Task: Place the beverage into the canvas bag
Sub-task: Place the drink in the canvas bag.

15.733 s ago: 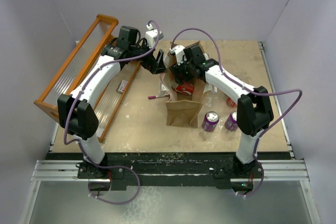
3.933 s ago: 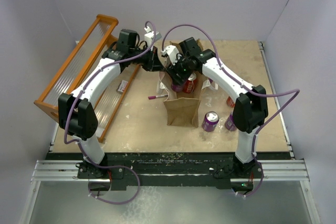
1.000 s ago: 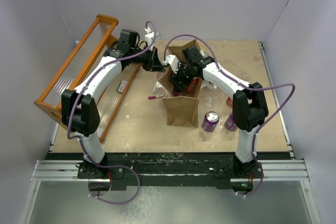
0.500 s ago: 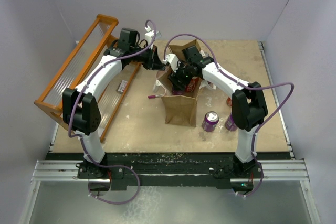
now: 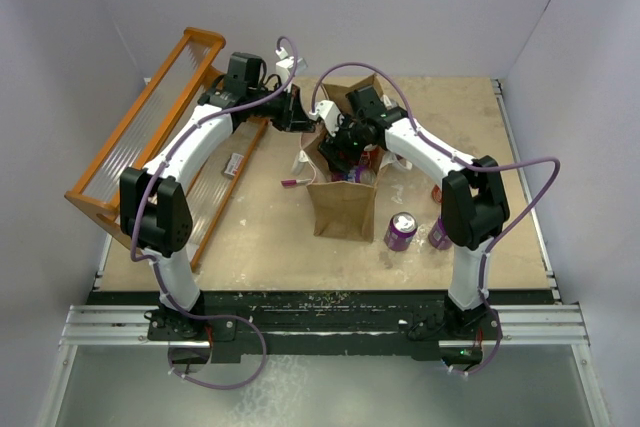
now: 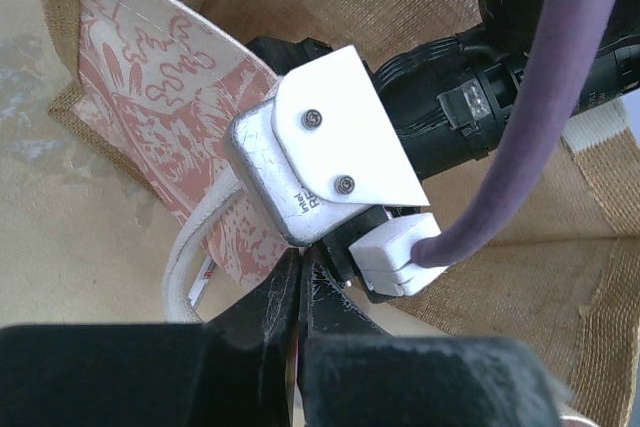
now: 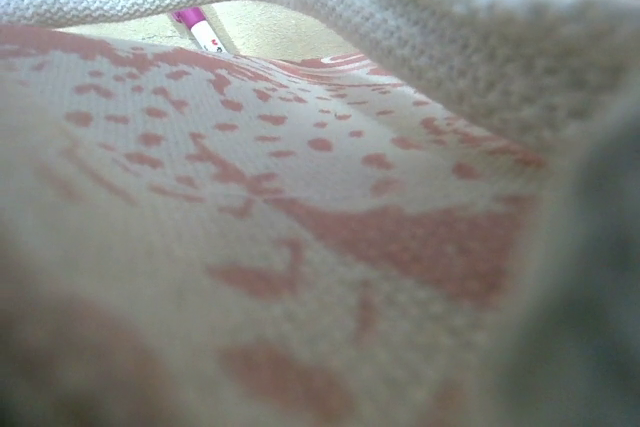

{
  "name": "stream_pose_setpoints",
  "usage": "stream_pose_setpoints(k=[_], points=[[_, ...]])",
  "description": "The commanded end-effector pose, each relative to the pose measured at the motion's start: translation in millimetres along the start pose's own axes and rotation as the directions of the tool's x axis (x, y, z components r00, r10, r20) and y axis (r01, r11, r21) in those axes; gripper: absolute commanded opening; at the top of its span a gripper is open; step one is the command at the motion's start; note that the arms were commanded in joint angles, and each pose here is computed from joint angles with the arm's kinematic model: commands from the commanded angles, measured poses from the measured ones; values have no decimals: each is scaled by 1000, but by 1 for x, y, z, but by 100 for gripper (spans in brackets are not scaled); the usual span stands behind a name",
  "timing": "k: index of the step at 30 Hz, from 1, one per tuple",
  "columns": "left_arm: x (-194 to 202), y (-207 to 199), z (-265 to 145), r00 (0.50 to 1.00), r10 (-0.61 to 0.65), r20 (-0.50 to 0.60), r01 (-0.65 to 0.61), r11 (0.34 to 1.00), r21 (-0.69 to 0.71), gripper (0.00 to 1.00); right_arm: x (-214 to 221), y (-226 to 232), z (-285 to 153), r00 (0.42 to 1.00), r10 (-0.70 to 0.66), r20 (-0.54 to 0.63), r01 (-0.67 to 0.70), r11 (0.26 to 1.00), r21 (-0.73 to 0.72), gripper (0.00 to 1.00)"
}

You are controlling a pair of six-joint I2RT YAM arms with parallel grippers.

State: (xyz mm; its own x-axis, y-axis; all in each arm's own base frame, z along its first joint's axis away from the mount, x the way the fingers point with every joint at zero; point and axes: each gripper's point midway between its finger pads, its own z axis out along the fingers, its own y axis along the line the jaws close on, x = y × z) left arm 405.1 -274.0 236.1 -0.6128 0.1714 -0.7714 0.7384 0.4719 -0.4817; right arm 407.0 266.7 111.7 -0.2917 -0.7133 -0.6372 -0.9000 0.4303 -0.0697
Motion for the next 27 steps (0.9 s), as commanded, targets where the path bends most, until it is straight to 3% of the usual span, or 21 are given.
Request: stream_pose_setpoints(k=[1, 18, 27], points=[[-28, -10, -5, 996, 61, 71, -62, 998, 23, 0, -8, 4, -9, 1000, 17, -1, -17, 1000, -7, 83], [-15, -19, -8, 992, 111, 55, -115, 991, 70, 0, -26, 19, -39, 996, 18, 85, -15, 999, -32, 81], [-9, -21, -11, 985, 166, 41, -169, 983, 73, 0, -35, 33, -72, 983, 16, 184, -6, 999, -54, 80]])
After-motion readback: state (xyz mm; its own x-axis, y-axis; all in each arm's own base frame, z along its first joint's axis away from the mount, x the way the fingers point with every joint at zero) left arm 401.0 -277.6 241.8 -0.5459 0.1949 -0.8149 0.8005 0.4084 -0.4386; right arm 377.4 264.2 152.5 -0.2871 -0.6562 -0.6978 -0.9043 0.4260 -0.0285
